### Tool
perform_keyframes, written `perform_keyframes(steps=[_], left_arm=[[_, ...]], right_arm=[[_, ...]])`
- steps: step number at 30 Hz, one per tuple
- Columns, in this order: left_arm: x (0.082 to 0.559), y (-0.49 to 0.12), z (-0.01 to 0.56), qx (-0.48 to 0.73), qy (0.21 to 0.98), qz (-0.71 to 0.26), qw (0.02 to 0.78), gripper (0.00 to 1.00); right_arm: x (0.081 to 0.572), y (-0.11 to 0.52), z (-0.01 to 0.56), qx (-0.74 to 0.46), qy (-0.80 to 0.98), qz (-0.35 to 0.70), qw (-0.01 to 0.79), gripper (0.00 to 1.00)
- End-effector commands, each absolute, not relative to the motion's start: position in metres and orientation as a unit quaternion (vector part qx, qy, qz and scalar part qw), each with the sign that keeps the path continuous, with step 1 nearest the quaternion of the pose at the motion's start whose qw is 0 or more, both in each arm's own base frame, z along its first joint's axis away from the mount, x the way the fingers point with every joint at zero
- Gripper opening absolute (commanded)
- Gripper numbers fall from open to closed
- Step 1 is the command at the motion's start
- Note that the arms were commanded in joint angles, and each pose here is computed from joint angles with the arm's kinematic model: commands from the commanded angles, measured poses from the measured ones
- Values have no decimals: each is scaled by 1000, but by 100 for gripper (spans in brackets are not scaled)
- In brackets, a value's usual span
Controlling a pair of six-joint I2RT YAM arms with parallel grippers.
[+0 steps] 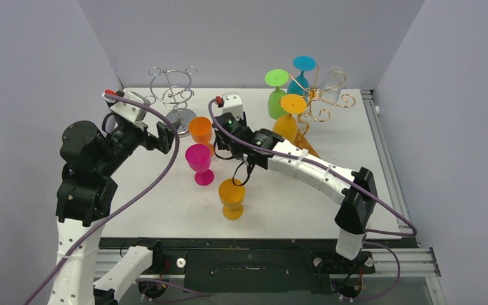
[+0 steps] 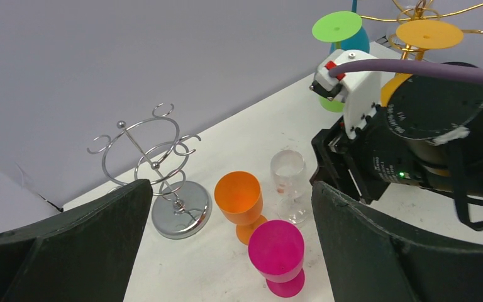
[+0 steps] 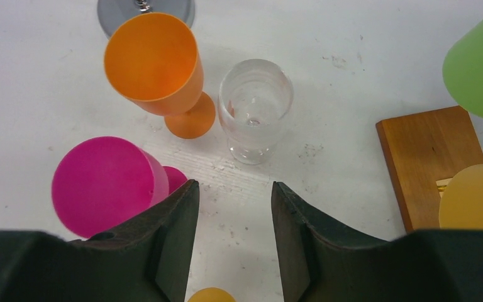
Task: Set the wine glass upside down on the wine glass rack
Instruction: Pick up the wine glass at the center of the board.
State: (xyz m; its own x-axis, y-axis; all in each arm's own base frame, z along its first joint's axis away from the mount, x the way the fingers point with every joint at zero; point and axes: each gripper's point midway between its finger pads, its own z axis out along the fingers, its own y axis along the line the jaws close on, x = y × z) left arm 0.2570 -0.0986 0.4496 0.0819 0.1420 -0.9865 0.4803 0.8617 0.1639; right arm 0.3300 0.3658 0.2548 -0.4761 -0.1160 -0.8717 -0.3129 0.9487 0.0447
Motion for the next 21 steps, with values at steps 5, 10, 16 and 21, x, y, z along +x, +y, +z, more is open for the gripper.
perform_keyframes(steps=[5,10,16,21], left_arm=[[247,-111,449,254,655,-156,694,96],[247,-112,446,259,655,-158,692,96],[246,-115,444,265,654,-163,690,96],[245,-115,442,271,652,-160,690,96]], right_arm=[[370,356,253,-88,859,65,500,43],[386,357,241,-79,863,63,496,43],[399,360,225,-76,867,65,487,42],[408,366,212,-76,871,66,482,41]])
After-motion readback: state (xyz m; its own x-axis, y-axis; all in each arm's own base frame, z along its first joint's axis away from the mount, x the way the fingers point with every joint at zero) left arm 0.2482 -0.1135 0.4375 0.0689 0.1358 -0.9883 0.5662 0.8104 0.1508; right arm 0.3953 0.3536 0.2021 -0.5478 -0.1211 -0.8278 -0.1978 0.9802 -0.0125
